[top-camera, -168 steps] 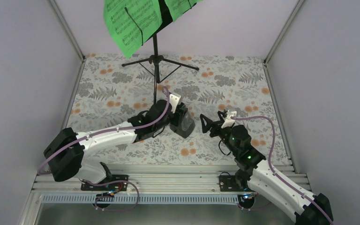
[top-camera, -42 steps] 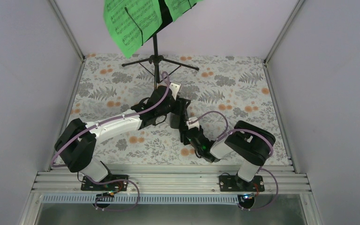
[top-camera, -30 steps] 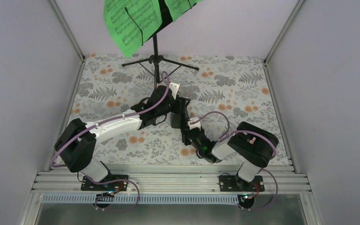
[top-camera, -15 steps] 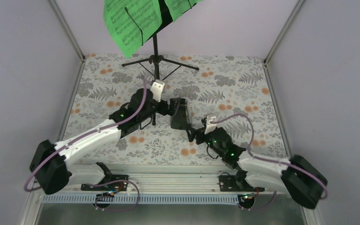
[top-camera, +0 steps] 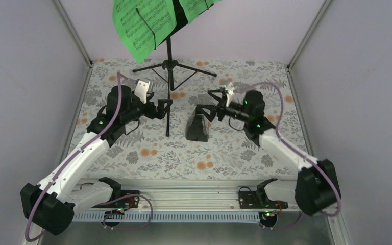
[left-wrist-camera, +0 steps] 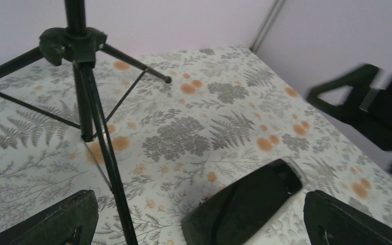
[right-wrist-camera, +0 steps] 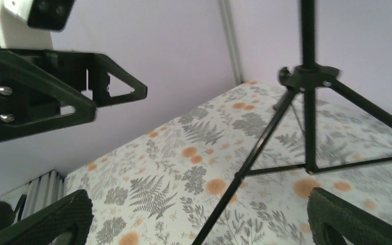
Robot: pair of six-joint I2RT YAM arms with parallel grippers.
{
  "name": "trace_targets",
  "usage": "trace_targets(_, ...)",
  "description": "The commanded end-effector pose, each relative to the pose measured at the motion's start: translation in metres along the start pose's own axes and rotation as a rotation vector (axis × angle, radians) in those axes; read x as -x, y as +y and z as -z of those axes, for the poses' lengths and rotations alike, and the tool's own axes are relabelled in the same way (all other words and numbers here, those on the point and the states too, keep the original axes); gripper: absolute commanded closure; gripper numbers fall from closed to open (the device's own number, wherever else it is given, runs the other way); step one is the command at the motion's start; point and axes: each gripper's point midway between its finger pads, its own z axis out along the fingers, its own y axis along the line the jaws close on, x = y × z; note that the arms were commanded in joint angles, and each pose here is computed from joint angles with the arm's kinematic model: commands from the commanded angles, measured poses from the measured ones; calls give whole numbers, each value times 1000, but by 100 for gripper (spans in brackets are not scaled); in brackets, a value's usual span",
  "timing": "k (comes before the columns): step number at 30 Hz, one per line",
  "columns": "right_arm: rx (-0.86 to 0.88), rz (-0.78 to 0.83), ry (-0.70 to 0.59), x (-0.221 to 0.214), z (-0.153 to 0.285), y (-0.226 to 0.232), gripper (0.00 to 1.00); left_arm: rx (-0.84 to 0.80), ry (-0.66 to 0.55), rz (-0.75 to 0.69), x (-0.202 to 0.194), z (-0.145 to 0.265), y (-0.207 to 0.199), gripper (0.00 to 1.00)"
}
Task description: Pack up the instrument practice props
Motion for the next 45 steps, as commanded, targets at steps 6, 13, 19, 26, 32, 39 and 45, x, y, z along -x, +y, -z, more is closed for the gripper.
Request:
trace_targets(6,261,11,265,-46,-42,1,2,-91,29,2,-1,32,1,0)
trace_targets(13,292,-37,336,-80,-43,-2,20,-84,62,32,-16,25,14,0)
trace_targets(19,265,-39,363,-94,-51,-2,25,-126,51,59,-17,24,12,0)
trace_targets(26,-12,21,299,-93,-43,-31,37,-147,46,60,-22,28,10,0)
trace_targets(32,-392,31,199,-76,-8,-76,47,-133,51,57,-25,32,11,0)
trace_targets(39,-878,-21,193,-83,60,-145,43,-103,17,80,-25,38,16,0)
trace_targets(45,-1074,-106,162,-82,110,-188,42,-65,-48,124,-18,46,23,0)
